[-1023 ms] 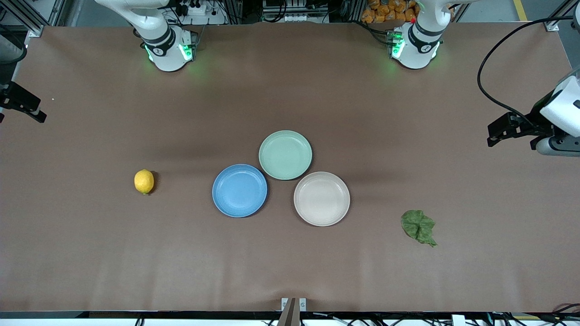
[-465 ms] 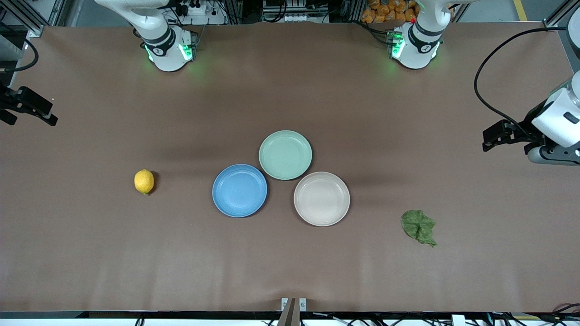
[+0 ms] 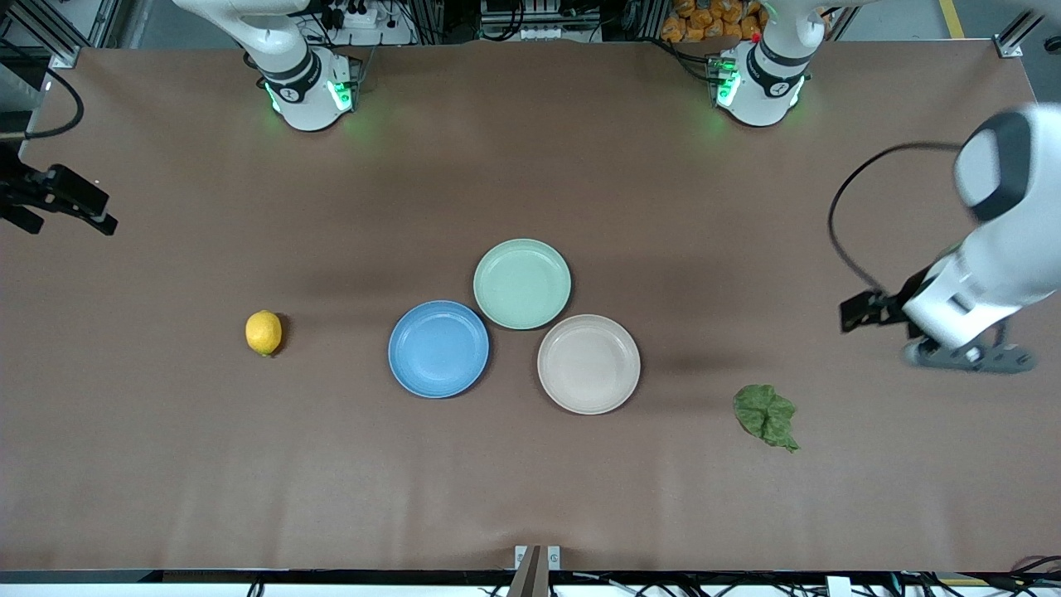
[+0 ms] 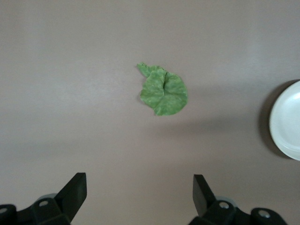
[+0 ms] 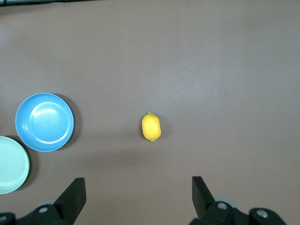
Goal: Place lemon and lettuce in plates
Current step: 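Lower the left gripper onto the lettuce while the right gripper reaches the lemon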
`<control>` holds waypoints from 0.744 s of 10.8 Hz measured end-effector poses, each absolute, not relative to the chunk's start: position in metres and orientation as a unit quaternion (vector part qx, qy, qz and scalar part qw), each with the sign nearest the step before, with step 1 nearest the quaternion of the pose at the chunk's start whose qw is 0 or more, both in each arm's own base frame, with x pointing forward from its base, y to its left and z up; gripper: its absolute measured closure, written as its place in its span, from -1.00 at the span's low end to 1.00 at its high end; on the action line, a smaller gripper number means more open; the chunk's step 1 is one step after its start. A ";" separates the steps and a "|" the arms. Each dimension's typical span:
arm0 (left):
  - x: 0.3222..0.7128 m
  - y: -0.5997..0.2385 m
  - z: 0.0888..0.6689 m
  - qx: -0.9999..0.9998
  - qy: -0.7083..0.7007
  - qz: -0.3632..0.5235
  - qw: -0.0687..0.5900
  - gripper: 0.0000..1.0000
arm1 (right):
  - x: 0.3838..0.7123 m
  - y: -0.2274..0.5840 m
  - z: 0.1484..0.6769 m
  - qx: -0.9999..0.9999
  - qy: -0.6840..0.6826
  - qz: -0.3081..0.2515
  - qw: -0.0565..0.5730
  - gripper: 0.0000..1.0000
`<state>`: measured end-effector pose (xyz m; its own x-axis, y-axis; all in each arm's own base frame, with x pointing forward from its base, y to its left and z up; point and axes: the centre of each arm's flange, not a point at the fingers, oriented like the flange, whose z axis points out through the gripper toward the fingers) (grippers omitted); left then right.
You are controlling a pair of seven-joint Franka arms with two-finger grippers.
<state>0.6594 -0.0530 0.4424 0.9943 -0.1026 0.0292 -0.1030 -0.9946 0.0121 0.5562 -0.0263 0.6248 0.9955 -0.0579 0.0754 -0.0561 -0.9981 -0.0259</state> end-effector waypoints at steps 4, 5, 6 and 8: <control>0.690 -0.056 0.329 0.998 -0.050 0.030 0.017 -1.00 | 0.583 -0.061 0.533 -0.998 0.057 -0.015 0.004 -1.00; 0.696 -0.059 0.307 0.997 -0.058 0.041 0.012 -1.00 | 0.589 -0.074 0.507 -0.998 0.067 -0.008 0.004 -1.00; 0.700 -0.064 0.286 0.996 -0.075 0.051 -0.002 -1.00 | 0.596 -0.085 0.484 -0.997 0.076 -0.003 0.003 -1.00; 0.703 -0.072 0.252 0.994 -0.086 0.060 -0.012 -1.00 | 0.604 -0.103 0.459 -0.996 0.089 0.005 0.001 -1.00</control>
